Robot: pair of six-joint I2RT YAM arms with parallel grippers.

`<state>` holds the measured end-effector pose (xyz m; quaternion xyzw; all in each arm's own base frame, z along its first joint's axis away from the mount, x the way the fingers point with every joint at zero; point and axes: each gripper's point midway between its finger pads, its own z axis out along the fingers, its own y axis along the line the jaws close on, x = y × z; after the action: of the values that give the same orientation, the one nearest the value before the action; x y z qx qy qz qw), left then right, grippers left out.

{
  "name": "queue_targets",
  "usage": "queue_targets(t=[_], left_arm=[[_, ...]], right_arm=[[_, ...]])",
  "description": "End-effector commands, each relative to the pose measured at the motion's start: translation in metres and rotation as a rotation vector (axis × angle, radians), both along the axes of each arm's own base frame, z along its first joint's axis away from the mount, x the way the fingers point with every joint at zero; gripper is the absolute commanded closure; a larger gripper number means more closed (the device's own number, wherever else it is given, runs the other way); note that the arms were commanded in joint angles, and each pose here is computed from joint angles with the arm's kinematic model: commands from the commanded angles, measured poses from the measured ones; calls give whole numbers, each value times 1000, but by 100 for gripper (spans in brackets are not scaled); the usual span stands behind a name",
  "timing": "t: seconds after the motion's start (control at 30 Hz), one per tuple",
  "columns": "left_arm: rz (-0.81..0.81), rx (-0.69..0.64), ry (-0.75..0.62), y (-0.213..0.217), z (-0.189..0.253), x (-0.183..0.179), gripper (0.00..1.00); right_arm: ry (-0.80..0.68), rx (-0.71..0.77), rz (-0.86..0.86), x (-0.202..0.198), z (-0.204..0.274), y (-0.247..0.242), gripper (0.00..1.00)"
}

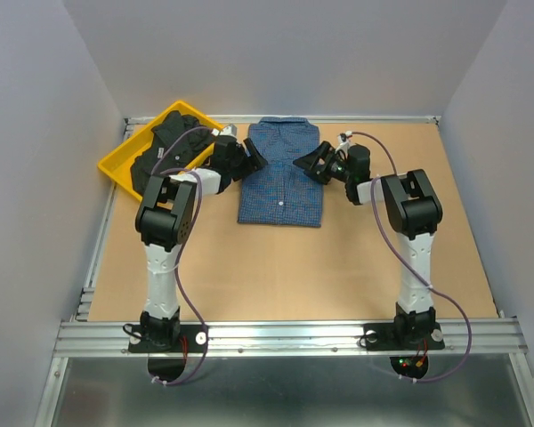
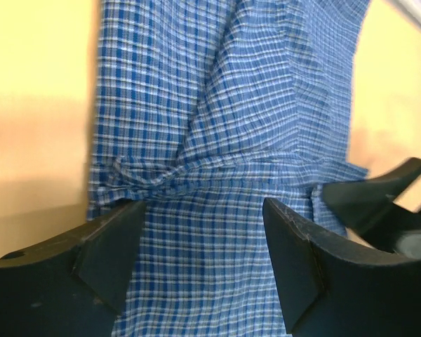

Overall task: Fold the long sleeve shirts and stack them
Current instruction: Fold the shirt

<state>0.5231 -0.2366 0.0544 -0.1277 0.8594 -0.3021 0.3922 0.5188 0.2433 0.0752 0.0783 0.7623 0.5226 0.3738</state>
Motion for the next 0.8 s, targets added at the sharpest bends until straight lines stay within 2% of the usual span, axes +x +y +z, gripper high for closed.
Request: queue_targets(t=[0.0, 0.23, 0.4, 0.57, 0.7, 0.77], left_arm=[[-17, -15, -56, -2, 32, 11, 19], [-15, -20, -154, 5, 92, -4, 19], [-3, -2, -208, 14, 124, -35, 19], [-13, -7, -157, 19, 110, -73, 19], [3, 59, -73, 30, 72, -117, 19], [21, 80, -44, 36, 60, -128, 19]], right_arm=[[-50, -6, -20, 11, 19, -9, 1], [-120, 0, -2, 1, 76, -9, 1], [-142, 29, 33, -18, 105, 1, 1], [-135, 20, 68, -51, 111, 17, 3], [-111, -90, 44, -78, 93, 20, 4], [-79, -148, 36, -91, 81, 17, 5]])
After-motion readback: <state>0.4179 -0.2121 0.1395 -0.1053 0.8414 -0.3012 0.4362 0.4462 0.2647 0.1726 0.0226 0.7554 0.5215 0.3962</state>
